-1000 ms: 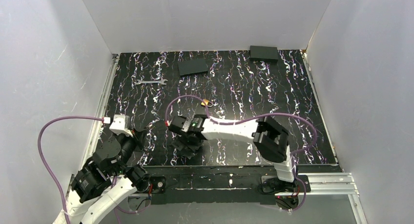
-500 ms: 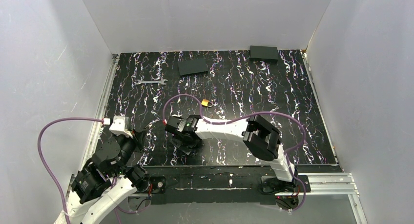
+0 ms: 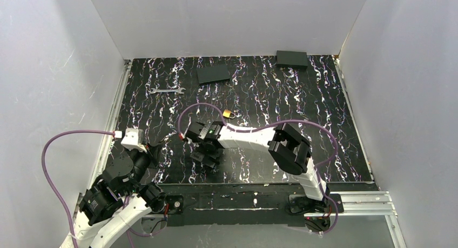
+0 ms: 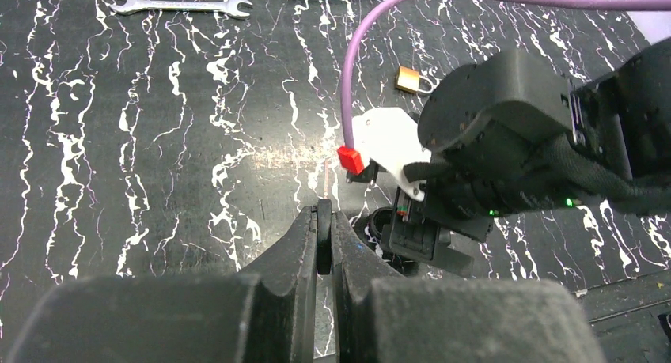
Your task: Unlock with the key
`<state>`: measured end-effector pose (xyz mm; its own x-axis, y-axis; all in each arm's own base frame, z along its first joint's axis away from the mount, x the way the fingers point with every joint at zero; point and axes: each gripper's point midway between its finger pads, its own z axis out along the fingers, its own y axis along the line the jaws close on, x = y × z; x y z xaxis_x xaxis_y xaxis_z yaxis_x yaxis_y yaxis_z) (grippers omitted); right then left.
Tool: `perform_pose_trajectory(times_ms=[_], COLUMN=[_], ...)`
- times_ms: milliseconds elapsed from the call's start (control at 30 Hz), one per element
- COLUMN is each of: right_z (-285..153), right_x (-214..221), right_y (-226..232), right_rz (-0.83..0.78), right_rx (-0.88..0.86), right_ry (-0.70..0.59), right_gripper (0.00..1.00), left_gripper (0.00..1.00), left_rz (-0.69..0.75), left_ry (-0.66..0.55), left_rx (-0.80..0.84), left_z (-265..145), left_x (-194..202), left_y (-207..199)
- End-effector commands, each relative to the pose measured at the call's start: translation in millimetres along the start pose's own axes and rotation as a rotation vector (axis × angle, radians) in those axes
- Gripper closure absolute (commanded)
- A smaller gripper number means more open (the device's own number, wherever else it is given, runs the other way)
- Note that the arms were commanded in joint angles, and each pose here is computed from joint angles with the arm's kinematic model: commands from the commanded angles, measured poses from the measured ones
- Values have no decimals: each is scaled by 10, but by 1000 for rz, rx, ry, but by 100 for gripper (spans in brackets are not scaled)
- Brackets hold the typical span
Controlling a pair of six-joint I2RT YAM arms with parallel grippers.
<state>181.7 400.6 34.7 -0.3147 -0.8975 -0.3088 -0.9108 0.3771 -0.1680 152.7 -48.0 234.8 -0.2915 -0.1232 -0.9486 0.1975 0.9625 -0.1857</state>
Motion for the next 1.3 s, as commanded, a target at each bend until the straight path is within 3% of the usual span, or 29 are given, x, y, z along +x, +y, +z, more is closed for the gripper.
perform_pose_trajectory(times_ms=[0,367,433,533,600,633,667,700,800,933,1133,1267], right_z=[-67,14,47,12,-72,-133,-204,-279,-536,-691,-438,-325], right_x=[-146,-94,-59,201,236,204,136,77,-187,-259,-314,-182], right_y=[-104,51,-128,-509,-515,-491,-458,-434,-396,-478,-340,-515], right_rz=[34,220,374,751,937,1022,1092,1146,1218,1183,1011,869], right_rx=[-128,-260,-128,153,192,181,148,112,-13,2,-51,91], right_ry=[-41,-53,-25,61,41,6,-37,-76,-203,-238,-149,-47], right_gripper=[4,47,54,54,46,33,11,3,2,1,2,2], left_gripper=[100,100,100,100,100,100,100,100,100,100,100,100], left_rz=[22,27,28,26,29,28,29,29,28,27,25,22], left_ry=[6,6,6,5,8,7,7,7,5,3,-4,-10], left_rx=[-37,-34,-37,-38,-40,-42,-42,-44,-45,-44,-47,-45], left_z=[33,41,42,44,49,48,49,49,48,45,37,26], left_x=[19,22,21,18,25,20,20,20,20,18,9,2], left_y=[57,52,57,55,57,59,60,63,66,66,78,82])
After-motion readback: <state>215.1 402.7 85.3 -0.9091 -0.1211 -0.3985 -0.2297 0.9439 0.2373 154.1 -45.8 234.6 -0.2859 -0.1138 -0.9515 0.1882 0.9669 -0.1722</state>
